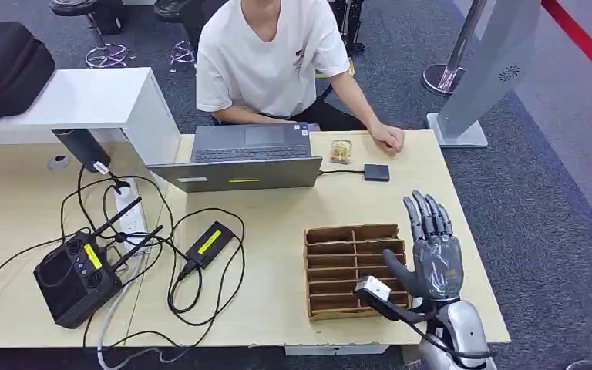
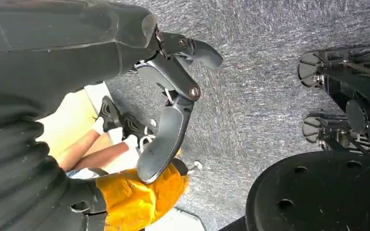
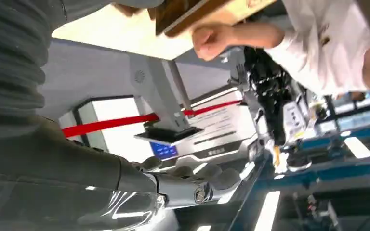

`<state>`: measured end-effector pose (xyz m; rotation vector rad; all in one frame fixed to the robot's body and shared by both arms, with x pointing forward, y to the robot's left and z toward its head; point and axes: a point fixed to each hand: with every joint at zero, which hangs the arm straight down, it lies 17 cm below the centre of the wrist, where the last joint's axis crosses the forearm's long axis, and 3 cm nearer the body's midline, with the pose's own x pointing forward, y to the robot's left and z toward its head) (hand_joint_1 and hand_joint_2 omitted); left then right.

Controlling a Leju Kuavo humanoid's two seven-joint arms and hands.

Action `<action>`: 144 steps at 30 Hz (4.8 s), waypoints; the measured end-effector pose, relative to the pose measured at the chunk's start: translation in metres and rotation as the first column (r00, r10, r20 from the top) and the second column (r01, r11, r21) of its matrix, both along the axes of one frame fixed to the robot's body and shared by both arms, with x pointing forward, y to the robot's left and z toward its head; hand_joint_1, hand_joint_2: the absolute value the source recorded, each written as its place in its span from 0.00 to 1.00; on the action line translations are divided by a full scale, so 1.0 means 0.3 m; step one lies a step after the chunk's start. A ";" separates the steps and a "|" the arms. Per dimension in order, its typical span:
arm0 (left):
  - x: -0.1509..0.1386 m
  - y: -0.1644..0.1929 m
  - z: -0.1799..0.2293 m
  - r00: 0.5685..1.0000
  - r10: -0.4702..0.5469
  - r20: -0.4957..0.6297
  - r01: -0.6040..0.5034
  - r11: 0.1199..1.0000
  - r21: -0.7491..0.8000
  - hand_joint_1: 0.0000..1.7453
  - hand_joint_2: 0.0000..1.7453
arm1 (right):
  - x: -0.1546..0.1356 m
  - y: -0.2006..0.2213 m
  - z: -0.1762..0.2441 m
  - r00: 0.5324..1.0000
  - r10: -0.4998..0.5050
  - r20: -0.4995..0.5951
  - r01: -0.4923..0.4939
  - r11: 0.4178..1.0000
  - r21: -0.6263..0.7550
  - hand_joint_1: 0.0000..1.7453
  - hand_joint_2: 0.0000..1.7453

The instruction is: Pass the card to the sensor for recognition and then transmit it.

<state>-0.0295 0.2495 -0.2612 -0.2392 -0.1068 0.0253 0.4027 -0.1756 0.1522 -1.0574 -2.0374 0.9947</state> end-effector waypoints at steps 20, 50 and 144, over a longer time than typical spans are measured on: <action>0.000 0.003 0.000 1.000 0.002 0.000 -0.002 1.000 0.000 0.00 1.00 | 0.025 0.037 -0.092 0.994 0.081 -0.068 -0.088 0.991 -0.104 0.00 1.00; 0.000 0.006 0.010 1.000 0.012 0.001 -0.012 1.000 -0.006 0.00 1.00 | 0.071 0.035 -0.023 0.999 0.050 -0.005 -0.051 0.994 -0.097 0.00 1.00; 0.319 -0.126 -0.052 0.990 -0.133 0.034 0.111 0.921 0.373 0.00 1.00 | -0.145 -0.075 0.076 0.997 0.037 0.067 -0.034 0.998 -0.047 0.00 1.00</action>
